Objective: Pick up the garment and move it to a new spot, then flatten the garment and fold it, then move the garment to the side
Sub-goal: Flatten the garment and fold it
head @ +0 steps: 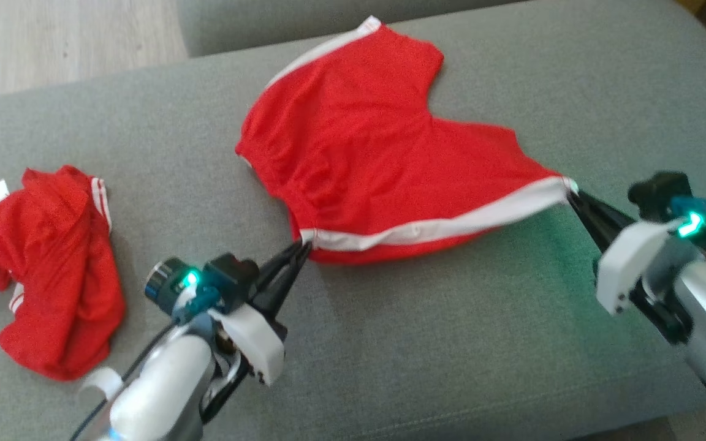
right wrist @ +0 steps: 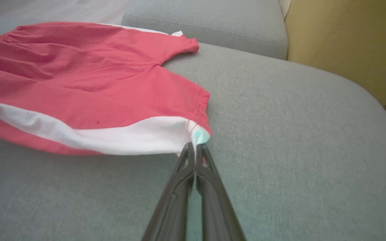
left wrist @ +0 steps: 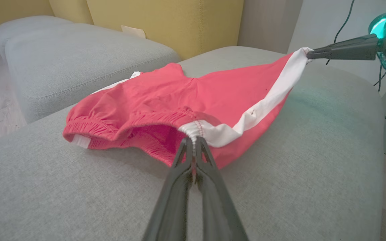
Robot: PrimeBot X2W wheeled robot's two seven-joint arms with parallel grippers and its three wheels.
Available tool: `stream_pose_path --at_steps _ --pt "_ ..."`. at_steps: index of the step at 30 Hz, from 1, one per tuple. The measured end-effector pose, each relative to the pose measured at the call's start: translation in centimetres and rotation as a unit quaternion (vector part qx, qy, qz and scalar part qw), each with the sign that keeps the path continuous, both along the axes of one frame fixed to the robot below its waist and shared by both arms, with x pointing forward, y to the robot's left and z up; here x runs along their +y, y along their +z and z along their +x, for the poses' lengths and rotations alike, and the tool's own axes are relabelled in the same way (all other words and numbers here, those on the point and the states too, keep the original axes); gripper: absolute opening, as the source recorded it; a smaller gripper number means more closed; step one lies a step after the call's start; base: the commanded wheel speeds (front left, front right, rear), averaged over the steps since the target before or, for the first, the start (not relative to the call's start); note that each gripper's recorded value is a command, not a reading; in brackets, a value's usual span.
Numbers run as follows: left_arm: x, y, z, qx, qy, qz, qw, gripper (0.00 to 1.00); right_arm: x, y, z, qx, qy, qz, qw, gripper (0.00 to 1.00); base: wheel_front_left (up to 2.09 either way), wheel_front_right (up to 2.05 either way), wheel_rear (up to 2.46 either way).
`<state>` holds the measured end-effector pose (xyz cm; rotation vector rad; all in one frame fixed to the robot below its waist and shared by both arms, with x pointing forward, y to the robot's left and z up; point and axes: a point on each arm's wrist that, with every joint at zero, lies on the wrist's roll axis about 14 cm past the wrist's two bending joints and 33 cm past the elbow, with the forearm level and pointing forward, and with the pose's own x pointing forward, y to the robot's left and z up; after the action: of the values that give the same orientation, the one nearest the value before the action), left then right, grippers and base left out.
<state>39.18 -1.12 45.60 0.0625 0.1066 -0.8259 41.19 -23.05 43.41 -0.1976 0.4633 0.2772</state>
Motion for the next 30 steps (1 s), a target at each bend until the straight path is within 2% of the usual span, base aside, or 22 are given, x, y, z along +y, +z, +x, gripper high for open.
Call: stream_pose_path --at_steps 10,18,24,30 --pt "-0.6 -0.5 -4.9 0.012 -0.021 0.001 1.0 0.0 -1.3 -0.5 -5.6 0.058 0.0 0.003 0.998 0.0 0.0 0.0 0.0" --pt "-0.9 -0.6 -8.7 0.026 -0.038 -0.001 0.999 0.0 -1.7 -1.2 -10.8 0.13 0.009 0.012 0.991 0.0 0.0 0.0 0.0" --pt "-0.9 0.6 -8.3 0.017 -0.028 -0.014 0.999 0.0 -2.5 0.9 -9.2 0.1 0.003 0.003 0.995 0.0 0.0 0.0 0.0" --pt "-0.7 1.9 -5.7 0.003 -0.014 -0.023 1.0 0.0 -2.1 2.7 -5.8 0.069 0.015 -0.023 0.997 0.0 0.0 0.0 0.0"
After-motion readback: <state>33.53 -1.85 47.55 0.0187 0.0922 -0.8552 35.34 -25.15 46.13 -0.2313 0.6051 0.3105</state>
